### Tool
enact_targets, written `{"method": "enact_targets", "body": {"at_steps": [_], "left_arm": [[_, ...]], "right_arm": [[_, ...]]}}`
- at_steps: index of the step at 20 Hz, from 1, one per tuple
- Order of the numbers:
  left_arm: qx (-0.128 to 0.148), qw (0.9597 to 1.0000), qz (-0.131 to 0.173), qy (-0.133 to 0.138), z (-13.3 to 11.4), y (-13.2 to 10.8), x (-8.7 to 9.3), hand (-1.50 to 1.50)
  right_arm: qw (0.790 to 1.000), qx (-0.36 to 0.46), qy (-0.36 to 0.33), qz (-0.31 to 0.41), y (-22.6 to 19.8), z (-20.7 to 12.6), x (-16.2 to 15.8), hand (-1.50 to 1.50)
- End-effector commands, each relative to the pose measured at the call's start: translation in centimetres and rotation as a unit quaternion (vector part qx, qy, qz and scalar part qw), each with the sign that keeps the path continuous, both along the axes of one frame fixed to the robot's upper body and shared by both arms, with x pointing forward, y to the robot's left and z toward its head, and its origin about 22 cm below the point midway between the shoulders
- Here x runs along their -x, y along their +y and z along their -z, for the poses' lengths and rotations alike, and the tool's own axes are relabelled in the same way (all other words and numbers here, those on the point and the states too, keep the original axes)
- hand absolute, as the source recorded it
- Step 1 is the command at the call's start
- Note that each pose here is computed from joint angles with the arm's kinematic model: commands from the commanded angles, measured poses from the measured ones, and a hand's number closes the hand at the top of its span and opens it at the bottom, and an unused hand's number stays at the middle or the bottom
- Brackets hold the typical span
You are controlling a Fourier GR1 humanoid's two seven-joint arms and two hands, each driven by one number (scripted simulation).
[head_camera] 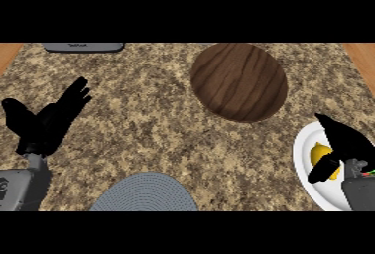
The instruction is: Pick the lemon from the plate and place it in the bowl
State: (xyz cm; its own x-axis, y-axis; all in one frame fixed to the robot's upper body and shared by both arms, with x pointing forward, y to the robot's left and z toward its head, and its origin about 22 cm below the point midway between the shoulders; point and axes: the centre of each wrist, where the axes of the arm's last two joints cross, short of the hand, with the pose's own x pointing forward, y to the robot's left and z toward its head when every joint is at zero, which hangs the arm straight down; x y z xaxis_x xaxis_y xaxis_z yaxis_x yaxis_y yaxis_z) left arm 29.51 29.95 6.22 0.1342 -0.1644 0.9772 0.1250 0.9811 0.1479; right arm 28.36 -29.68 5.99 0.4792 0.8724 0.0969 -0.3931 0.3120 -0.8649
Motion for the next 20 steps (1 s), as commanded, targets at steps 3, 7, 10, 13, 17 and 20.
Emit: {"method": "enact_targets", "body": {"at_steps": [3,7,10,13,17,20], "left_arm": [[-0.004,1.0000,-0.001,0.000,-0.2,0.0,0.7,0.00],[-0.001,1.0000,0.005,-0.005,1.1,0.0,-0.7,0.00],[0.004,1.0000,-0.005,-0.004,0.8,-0.1,-1.0,0.00],[0.003,0.9999,0.010,0.006,-0.9,1.0,0.3,0.00],[-0.006,1.0000,0.001,-0.002,0.8,0.7,-0.1,0.00],[0.001,1.0000,0.002,0.004,-0.1,-1.2,0.2,0.00]], "right_arm": [[1.000,-0.003,0.001,0.002,0.7,1.1,-0.4,-1.50],[1.000,0.004,-0.001,-0.030,-0.5,2.7,-1.6,1.50],[0.999,0.011,-0.041,-0.030,-1.6,3.2,-0.4,1.50],[0.998,0.005,-0.049,-0.032,-1.4,1.4,-2.7,1.50],[0.997,0.009,-0.063,-0.052,-1.3,2.5,-1.5,1.50],[0.996,0.013,-0.066,-0.055,-0.5,2.1,0.3,1.50]]}}
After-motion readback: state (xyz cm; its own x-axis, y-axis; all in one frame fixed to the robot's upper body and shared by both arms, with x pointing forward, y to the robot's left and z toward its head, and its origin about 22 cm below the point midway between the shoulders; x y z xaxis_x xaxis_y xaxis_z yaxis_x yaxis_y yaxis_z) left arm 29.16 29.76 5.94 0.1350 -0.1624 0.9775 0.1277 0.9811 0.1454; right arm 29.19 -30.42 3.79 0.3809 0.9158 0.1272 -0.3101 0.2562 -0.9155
